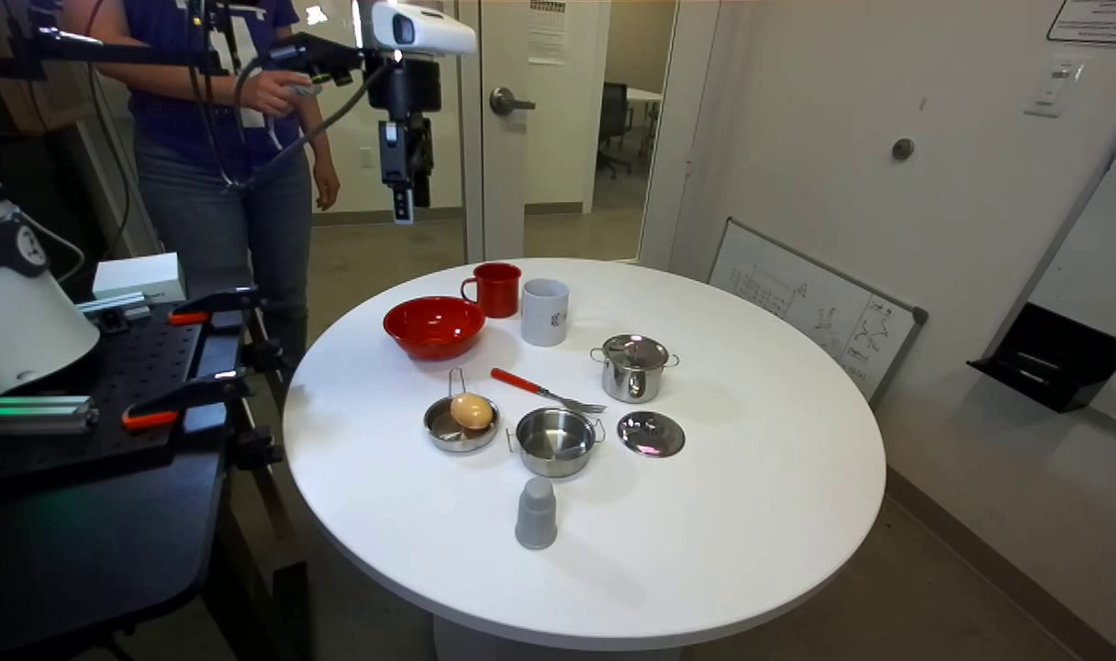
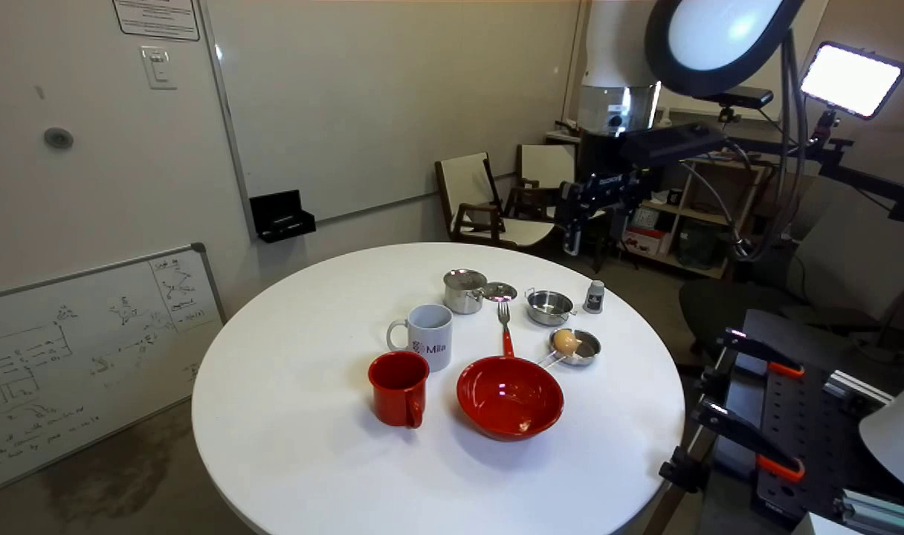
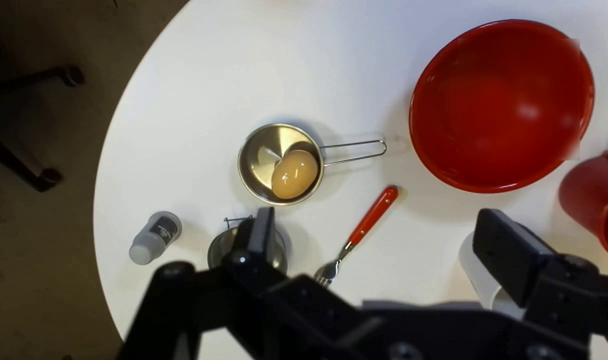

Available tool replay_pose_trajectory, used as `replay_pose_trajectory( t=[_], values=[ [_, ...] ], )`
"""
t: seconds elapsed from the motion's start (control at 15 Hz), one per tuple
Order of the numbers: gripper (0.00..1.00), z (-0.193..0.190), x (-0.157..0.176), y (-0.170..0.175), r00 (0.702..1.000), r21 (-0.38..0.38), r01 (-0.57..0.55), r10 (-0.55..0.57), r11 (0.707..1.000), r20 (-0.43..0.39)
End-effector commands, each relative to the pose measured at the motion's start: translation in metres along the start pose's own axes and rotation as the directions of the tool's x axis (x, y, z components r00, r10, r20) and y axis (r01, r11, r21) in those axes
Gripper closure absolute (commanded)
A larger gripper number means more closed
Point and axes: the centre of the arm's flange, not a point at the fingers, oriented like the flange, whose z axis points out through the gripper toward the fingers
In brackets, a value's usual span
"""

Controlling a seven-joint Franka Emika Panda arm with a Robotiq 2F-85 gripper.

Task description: Move the folk

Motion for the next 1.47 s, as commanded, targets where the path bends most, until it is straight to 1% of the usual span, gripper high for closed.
replay_pose_trajectory(
  t=[0.0, 0.13, 0.47, 0.53, 0.6, 0.73, 0.93, 1.13, 1.27, 1.4],
  values=[
    [0.00, 0.010, 0.009, -0.004, 1.000, -0.010, -0.004, 0.004, 1.000, 0.017],
    [0.00, 0.021, 0.015, -0.007, 0.999, -0.012, -0.005, 0.006, 1.000, 0.038],
    [0.00, 0.014, 0.014, -0.006, 1.000, -0.009, -0.005, 0.005, 1.000, 0.024],
    [0.00, 0.018, 0.015, -0.005, 0.999, -0.001, -0.032, 0.032, 0.999, 0.027],
    [0.00, 0.023, 0.020, -0.007, 1.000, 0.018, -0.014, 0.014, 1.000, 0.020],
    [0.00, 0.037, 0.039, -0.014, 1.000, 0.037, 0.025, -0.025, 0.999, 0.011],
    [0.00, 0.063, 0.065, -0.026, 0.997, 0.077, 0.070, -0.068, 0.995, -0.025],
    [0.00, 0.092, 0.085, -0.032, 0.995, 0.131, 0.094, -0.089, 0.987, -0.044],
    [0.00, 0.115, 0.097, -0.034, 0.997, 0.172, 0.071, -0.068, 0.983, -0.022],
    [0.00, 0.134, 0.106, -0.036, 1.000, 0.194, 0.018, -0.020, 0.981, 0.006]
  ],
)
